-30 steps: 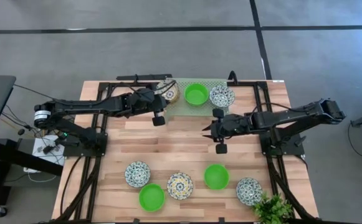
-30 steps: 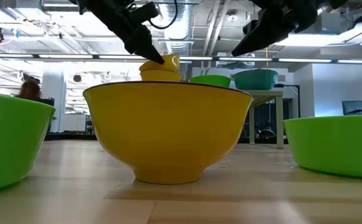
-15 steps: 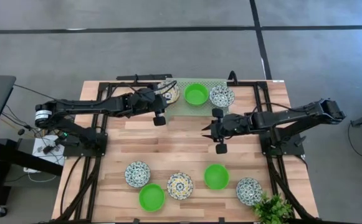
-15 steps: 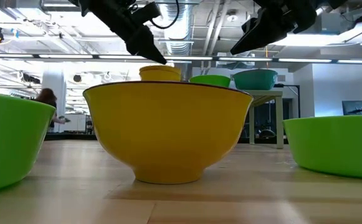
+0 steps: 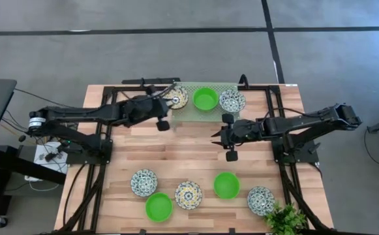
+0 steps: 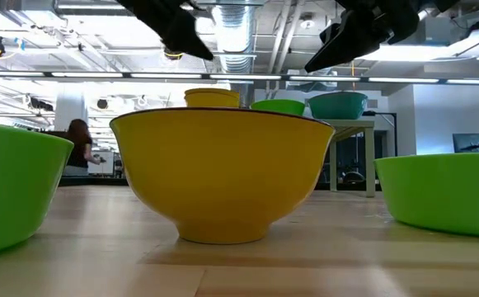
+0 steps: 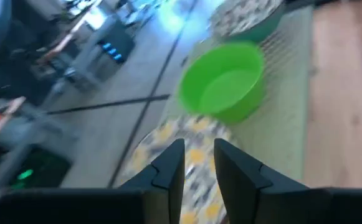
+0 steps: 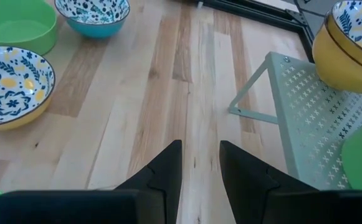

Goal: Pick & Place Mini bowls
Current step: Stack the top yellow bowl on the yellow bowl on the shelf

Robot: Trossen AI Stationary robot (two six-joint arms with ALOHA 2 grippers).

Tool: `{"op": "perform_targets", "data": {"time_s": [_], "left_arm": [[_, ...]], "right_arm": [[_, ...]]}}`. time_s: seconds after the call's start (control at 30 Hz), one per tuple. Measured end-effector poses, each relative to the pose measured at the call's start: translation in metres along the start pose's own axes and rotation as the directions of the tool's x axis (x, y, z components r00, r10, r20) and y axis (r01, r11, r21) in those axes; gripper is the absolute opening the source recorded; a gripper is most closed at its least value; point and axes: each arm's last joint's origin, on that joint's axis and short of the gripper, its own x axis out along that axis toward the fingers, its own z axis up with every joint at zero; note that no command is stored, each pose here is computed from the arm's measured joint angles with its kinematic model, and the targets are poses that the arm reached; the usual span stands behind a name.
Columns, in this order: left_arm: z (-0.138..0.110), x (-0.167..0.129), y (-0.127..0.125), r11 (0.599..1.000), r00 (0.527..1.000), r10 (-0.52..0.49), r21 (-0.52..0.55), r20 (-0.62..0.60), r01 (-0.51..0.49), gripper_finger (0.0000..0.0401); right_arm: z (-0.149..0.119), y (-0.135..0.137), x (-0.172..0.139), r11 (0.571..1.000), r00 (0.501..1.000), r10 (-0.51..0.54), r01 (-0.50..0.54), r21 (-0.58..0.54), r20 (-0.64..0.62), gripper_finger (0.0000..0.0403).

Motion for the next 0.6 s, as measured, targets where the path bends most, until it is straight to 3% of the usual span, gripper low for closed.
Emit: {"op": "perform_targets", "data": {"time_s": [0.1, 0.27, 0.43, 0.6], "left_arm": [[-0.008, -0.023, 0.007, 0.999, 0.996, 0.04, 0.014, -0.083, -0.039, 0.0081], [-0.032, -0.046, 0.02, 0.983, 0.981, 0.046, -0.167, -0.189, -0.078, 0.0056], [-0.065, -0.037, 0.02, 0.954, 0.957, 0.066, -0.264, -0.282, -0.143, 0.0021], [-0.084, -0.01, 0.012, 0.947, 0.953, 0.008, -0.304, -0.304, -0.105, 0.0007]], "right_arm": [[0.0, 0.0, 0.0, 0.999, 1.0, 0.0, 0.0, 0.036, 0.0, 0.0102], [0.0, 0.0, 0.0, 0.997, 1.0, 0.003, -0.002, 0.078, -0.001, 0.0102], [0.0, 0.0, 0.0, 0.996, 1.0, 0.003, -0.003, 0.09, -0.002, 0.0102], [0.0, 0.0, 0.0, 0.995, 1.0, 0.003, -0.002, 0.104, -0.003, 0.0102]]}}
